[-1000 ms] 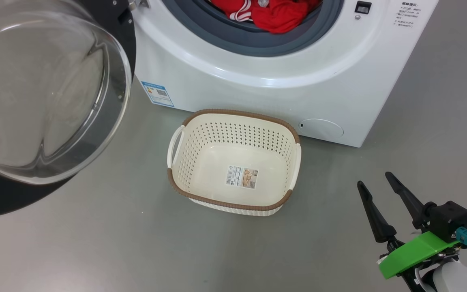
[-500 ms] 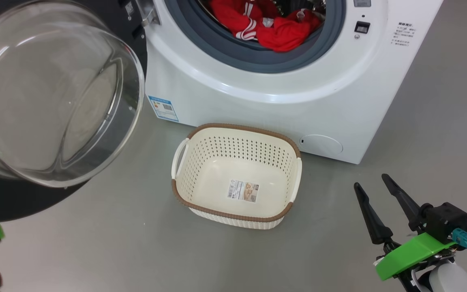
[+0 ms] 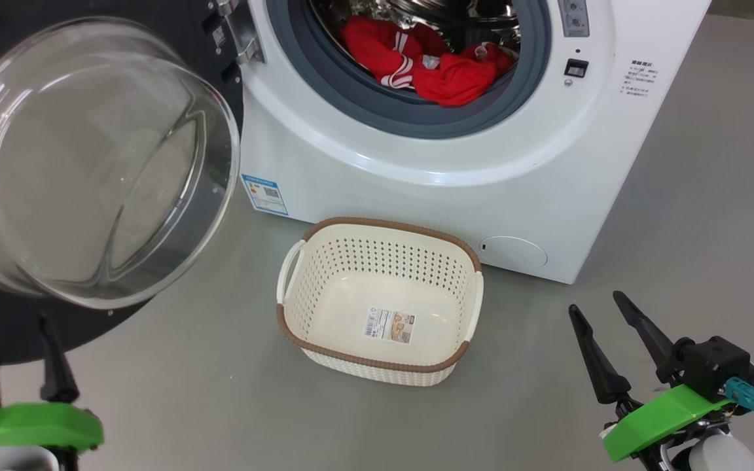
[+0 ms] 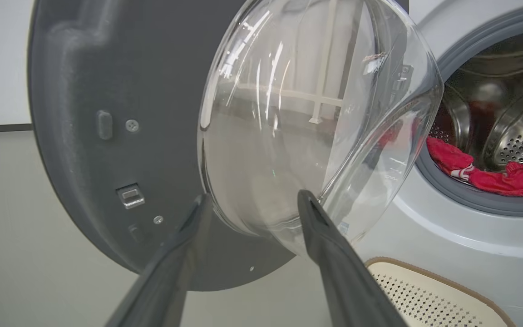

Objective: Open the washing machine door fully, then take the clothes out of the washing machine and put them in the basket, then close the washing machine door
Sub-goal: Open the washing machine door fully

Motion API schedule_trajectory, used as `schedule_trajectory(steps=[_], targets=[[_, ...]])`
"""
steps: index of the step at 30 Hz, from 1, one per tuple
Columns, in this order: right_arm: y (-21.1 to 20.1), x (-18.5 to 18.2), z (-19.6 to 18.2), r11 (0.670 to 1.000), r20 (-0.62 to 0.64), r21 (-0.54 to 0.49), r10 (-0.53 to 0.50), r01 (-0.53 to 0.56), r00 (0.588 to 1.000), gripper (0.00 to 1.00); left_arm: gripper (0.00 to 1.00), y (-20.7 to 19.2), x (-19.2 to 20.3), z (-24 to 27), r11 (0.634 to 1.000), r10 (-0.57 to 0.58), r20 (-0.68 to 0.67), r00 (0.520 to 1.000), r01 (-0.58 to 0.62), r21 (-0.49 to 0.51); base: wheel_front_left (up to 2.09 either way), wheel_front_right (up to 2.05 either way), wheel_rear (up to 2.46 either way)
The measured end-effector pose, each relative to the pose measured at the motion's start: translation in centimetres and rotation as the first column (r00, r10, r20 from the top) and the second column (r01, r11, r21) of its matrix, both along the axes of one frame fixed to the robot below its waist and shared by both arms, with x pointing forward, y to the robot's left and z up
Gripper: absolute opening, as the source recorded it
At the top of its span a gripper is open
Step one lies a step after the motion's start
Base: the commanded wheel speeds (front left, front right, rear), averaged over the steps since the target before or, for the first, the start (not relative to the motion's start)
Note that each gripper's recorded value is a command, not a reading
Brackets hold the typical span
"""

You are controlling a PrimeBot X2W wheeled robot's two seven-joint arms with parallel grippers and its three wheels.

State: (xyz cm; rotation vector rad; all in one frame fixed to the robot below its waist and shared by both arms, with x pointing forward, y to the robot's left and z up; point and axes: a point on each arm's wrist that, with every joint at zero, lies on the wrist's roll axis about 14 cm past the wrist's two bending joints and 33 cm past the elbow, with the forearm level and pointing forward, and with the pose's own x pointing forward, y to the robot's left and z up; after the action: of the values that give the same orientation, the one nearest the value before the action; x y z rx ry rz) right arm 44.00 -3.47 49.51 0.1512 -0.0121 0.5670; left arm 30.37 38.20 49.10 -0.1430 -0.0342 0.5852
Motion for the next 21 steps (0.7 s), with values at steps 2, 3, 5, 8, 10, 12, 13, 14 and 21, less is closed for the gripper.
schedule_trajectory(steps=[2, 3, 5, 8, 10, 12, 13, 14, 21], targets=[[-0.1, -0.1, 0.1, 1.0, 0.001, 0.0, -0.003, 0.003, 1.0, 1.0, 1.0, -1.0, 0.0, -0.4, 1.0, -0.029, -0.003, 1.0, 0.029, -0.007, 0.0, 0.0, 0.0], [-0.2, -0.2, 0.0, 1.0, 0.0, 0.0, -0.005, 0.005, 1.0, 1.0, 1.0, -1.4, -0.1, -0.5, 0.999, -0.042, -0.005, 0.999, 0.042, -0.007, 0.0, 0.0, 0.0], [-0.5, -0.6, -0.3, 1.0, -0.012, -0.003, -0.013, 0.013, 1.0, 1.0, 1.0, -2.1, -0.2, -0.8, 0.998, -0.062, -0.01, 0.998, 0.062, -0.007, 0.0, 0.0, 0.0], [-1.3, -0.7, -0.3, 0.999, -0.013, -0.004, -0.037, 0.036, 0.999, 1.0, 1.0, -3.6, 0.1, -1.2, 0.994, -0.109, -0.019, 0.994, 0.109, -0.008, 0.0, 0.0, 0.0], [-2.1, -0.7, -0.3, 0.998, -0.012, -0.005, -0.056, 0.056, 0.998, 1.0, 1.0, -4.7, 0.6, -1.1, 0.989, -0.145, -0.015, 0.989, 0.145, -0.006, 0.0, 0.0, 0.0], [-2.9, -0.9, -0.4, 0.997, -0.016, -0.007, -0.079, 0.079, 0.997, 1.0, 1.0, -5.9, 1.2, -0.9, 0.983, -0.186, -0.005, 0.983, 0.186, -0.002, 0.0, 0.0, 0.0], [-3.3, -0.9, -0.4, 0.996, -0.016, -0.009, -0.09, 0.09, 0.996, 1.0, 1.0, -6.5, 1.4, -0.8, 0.979, -0.205, -0.002, 0.979, 0.205, 0.0, 0.0, 0.0, 0.0], [-3.7, -1.0, -0.4, 0.995, -0.017, -0.01, -0.1, 0.1, 0.995, 1.0, 1.0, -7.1, 1.7, -0.7, 0.974, -0.226, 0.002, 0.974, 0.226, 0.0, 0.0, 0.0, 0.0], [-6.9, -1.7, -0.4, 0.983, -0.017, -0.015, -0.185, 0.185, 0.983, 1.0, 1.0, -12.0, 3.8, -0.6, 0.926, -0.377, 0.029, 0.926, 0.378, -0.019, 0.0, 0.0, 0.0]])
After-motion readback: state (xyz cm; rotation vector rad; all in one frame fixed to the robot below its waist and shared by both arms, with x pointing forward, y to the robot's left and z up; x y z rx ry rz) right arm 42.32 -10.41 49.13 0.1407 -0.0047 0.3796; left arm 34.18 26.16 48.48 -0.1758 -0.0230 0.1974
